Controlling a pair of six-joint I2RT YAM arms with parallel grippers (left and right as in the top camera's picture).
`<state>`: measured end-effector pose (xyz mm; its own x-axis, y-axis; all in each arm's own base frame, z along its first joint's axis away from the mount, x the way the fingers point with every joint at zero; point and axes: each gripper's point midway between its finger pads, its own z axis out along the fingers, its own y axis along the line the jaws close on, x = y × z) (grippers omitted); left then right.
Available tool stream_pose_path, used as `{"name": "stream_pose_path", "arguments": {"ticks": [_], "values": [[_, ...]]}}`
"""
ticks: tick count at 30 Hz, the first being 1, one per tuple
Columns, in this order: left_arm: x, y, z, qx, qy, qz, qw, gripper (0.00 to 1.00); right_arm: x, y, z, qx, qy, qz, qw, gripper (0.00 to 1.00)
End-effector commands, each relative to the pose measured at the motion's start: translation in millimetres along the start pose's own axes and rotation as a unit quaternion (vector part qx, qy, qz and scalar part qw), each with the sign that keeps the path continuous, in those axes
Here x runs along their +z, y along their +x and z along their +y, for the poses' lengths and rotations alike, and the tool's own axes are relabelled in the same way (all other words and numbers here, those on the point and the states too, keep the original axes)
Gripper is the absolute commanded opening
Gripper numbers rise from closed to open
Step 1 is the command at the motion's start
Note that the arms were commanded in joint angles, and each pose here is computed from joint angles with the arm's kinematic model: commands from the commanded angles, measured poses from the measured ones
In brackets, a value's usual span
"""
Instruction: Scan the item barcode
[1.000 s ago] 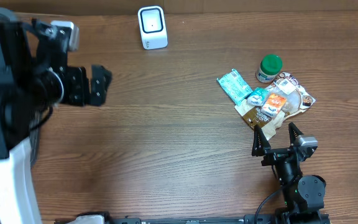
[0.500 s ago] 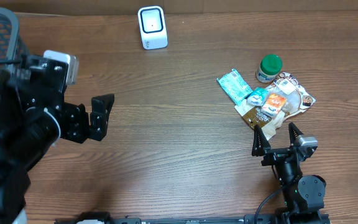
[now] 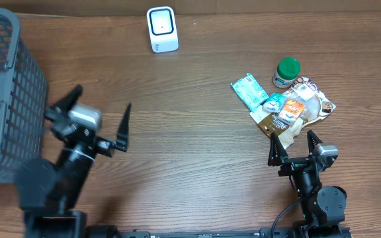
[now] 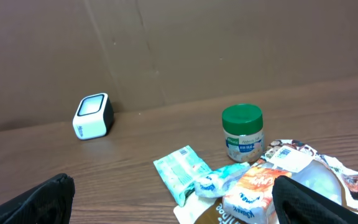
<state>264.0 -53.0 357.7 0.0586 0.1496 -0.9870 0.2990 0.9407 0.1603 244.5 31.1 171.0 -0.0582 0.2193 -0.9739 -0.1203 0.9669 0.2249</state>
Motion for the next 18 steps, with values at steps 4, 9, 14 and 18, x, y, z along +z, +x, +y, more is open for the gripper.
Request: {"name": "stream_pose_path", "arguments": {"ticks": [4,9,14,18], "values": [[-5.9,71.3,-13.6,0.074,-0.006,-0.022,0.997,1.00,0.0,0.9,-1.5,-0.002,0.002,-0.004,1.000,1.00],[-14.0,118.0,-4.2,0.082,-0.059,-0.010,0.995,0.99,0.0,0.9,-1.5,-0.002,0.002,-0.004,1.000,1.00],[-21.8,151.2,-0.1,0.080,-0.090,0.002,0.993,1.00,0.0,0.9,-1.5,-0.002,0.002,-0.004,1.000,1.00],[-25.3,174.7,0.1,0.064,-0.100,0.020,0.993,1.00,0.0,0.9,-1.5,-0.002,0.002,-0.004,1.000,1.00]]}}
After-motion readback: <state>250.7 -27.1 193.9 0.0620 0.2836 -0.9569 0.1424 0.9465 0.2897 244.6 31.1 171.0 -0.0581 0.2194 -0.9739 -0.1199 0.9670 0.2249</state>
